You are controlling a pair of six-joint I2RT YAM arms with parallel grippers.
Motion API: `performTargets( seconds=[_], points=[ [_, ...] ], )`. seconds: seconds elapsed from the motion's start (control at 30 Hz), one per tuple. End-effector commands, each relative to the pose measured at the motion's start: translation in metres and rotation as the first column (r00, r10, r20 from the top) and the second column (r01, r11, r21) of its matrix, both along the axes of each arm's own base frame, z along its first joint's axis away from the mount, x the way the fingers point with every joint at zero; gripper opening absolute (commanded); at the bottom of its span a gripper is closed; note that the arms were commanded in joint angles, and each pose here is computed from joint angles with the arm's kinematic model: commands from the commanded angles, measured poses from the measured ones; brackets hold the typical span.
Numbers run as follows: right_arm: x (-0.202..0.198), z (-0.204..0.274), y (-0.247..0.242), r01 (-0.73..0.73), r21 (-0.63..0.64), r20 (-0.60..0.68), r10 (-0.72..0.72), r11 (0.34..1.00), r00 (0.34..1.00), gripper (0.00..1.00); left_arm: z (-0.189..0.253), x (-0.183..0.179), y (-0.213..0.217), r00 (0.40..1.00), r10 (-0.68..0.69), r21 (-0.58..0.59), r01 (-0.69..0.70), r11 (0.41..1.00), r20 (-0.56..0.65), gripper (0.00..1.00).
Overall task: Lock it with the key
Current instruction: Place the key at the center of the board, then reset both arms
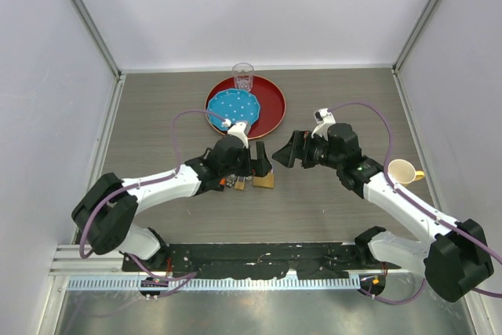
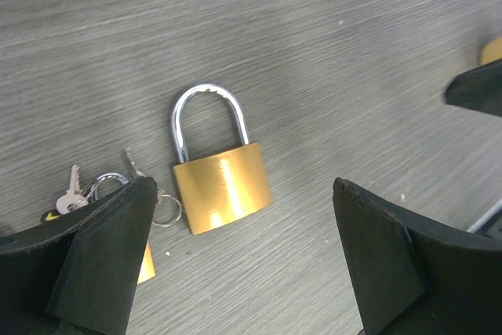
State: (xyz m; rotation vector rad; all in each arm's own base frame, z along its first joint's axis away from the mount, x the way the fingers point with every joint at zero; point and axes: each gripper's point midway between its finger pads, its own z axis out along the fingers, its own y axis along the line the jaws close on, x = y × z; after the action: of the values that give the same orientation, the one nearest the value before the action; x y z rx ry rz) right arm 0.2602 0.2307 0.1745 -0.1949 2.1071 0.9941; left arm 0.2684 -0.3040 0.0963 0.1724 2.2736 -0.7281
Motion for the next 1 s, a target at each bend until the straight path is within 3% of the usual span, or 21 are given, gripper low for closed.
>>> performTargets(
  seconds=[0.0,0.27,0.6,0.73,0.97],
  points=[
    [0.004,0.027,0.004,-0.005,0.054,0.070,0.001,0.999,0.998,0.95,0.034,0.007,-0.011,0.996,-0.016,-0.127,0.026,0.992,0.084,0.97],
    [-0.001,0.026,0.000,0.005,0.038,0.054,-0.007,0.999,0.999,0.95,0.045,0.007,0.006,0.995,-0.006,-0.177,0.023,0.984,0.096,0.99],
    [0.000,0.035,-0.038,0.184,-0.040,0.094,-0.179,0.982,0.979,0.95,0.063,0.000,0.085,0.974,0.133,0.087,-0.151,0.985,0.181,1.00],
    [0.003,0.043,-0.068,0.334,-0.077,0.135,-0.322,0.939,0.937,0.95,0.074,-0.004,0.115,0.952,0.210,0.126,-0.242,0.962,0.225,1.00],
    [-0.002,0.054,-0.123,0.543,-0.140,0.233,-0.505,0.828,0.831,0.95,0.095,-0.021,0.153,0.901,0.322,0.054,-0.351,0.935,0.291,1.00]
  ],
)
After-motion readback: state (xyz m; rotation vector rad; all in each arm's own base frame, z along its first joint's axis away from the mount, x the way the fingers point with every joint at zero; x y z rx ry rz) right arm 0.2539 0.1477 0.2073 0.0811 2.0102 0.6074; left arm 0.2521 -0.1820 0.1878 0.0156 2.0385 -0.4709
